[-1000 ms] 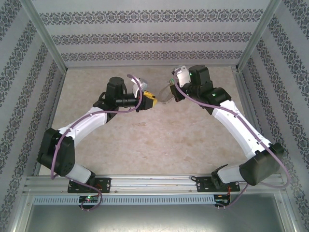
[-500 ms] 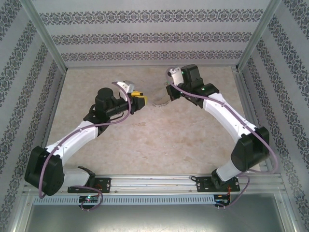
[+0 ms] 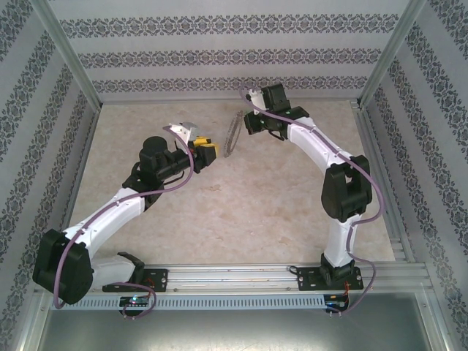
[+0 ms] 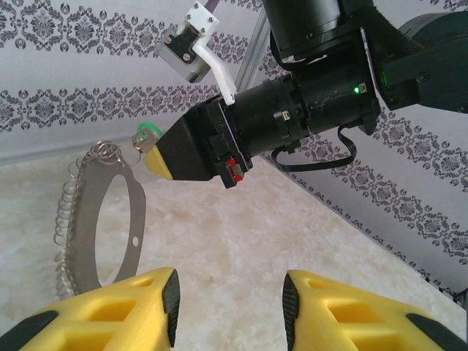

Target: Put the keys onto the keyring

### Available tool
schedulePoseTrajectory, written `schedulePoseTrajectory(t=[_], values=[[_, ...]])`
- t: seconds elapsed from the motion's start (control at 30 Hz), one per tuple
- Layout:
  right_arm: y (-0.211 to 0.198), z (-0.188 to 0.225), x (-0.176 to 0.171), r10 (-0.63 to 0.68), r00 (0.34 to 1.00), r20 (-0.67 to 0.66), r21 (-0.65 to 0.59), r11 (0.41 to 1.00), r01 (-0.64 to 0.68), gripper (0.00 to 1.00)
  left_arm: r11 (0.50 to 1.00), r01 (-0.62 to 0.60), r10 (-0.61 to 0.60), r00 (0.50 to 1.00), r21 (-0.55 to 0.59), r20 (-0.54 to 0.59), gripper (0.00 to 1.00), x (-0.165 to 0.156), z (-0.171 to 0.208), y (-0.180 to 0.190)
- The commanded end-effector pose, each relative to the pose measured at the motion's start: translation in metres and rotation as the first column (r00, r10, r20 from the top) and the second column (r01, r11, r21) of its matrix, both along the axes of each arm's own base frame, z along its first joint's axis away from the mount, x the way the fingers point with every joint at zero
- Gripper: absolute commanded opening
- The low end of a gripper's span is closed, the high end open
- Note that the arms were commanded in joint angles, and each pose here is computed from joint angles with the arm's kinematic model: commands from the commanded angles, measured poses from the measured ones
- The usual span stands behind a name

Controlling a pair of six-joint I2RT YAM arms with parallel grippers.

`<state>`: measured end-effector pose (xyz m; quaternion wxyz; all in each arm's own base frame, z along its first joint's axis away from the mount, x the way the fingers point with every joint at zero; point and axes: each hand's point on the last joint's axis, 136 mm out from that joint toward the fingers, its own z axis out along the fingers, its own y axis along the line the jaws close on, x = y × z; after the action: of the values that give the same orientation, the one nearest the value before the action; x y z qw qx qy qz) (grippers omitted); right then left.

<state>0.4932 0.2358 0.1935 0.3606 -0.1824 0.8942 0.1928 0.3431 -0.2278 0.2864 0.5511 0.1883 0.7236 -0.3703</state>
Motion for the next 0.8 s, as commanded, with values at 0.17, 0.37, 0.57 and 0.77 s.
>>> schedulePoseTrajectory(t=[0.17,0.37,0.57,0.77], values=[[-0.02,-0.045,-0.016,-0.061,0.996,-0.067,0.045,0.997,0.064,0.0,0.999,-0.011,0.012,1.0,-0.047,0.02,0.43,-0.002,0.015,0.005],[-0.035,-0.073,-0.044,-0.084,0.989,-0.119,0.056,0.994,0.091,0.0,0.998,0.002,-0.002,1.0,-0.065,0.009,0.43,-0.003,0.016,0.003],[-0.036,-0.098,-0.069,-0.084,0.98,-0.183,0.089,0.991,0.101,0.0,0.997,0.005,-0.006,1.0,-0.072,-0.007,0.43,-0.005,0.014,0.003],[-0.032,-0.12,-0.082,-0.086,0.972,-0.217,0.079,0.991,0.105,0.0,0.998,0.006,-0.007,1.0,-0.07,-0.013,0.44,-0.004,0.012,0.002]])
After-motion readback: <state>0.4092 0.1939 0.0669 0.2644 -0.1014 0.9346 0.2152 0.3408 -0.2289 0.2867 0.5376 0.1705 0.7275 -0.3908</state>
